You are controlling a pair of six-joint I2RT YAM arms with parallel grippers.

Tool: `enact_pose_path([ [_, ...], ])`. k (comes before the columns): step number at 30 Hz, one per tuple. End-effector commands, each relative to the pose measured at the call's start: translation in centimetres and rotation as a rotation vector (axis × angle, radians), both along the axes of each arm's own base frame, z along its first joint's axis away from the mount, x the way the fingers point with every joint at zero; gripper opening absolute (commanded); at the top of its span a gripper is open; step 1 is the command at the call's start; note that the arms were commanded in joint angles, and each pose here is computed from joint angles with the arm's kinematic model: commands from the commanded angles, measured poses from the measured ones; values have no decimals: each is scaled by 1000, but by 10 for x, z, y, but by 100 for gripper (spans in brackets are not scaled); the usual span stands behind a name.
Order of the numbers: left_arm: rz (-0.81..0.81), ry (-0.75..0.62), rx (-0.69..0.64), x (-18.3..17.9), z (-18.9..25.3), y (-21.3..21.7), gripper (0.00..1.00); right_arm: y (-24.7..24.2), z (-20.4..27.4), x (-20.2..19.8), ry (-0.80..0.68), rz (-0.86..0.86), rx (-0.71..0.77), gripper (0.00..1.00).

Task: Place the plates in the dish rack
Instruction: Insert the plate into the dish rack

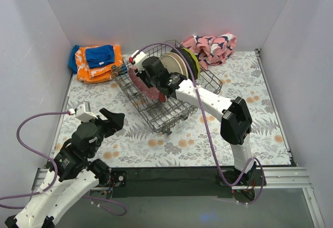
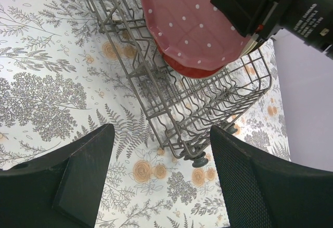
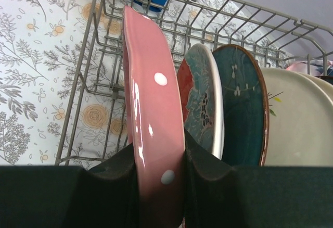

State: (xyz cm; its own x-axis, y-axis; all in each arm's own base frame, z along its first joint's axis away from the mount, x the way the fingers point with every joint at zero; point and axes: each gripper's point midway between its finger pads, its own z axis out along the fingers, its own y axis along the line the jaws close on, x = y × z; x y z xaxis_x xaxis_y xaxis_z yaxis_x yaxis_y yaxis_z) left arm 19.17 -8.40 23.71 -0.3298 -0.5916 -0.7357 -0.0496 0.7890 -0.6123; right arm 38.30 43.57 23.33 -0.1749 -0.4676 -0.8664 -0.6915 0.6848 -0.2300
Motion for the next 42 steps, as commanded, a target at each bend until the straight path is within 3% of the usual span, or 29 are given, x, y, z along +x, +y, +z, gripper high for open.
enact_pose_path([
  [1,31,3,8,1,-5,6,73,8,68,18,-158,-82,196,1],
  [42,31,-3,5,1,-5,6,73,10,-8,28,-100,-168,122,1],
])
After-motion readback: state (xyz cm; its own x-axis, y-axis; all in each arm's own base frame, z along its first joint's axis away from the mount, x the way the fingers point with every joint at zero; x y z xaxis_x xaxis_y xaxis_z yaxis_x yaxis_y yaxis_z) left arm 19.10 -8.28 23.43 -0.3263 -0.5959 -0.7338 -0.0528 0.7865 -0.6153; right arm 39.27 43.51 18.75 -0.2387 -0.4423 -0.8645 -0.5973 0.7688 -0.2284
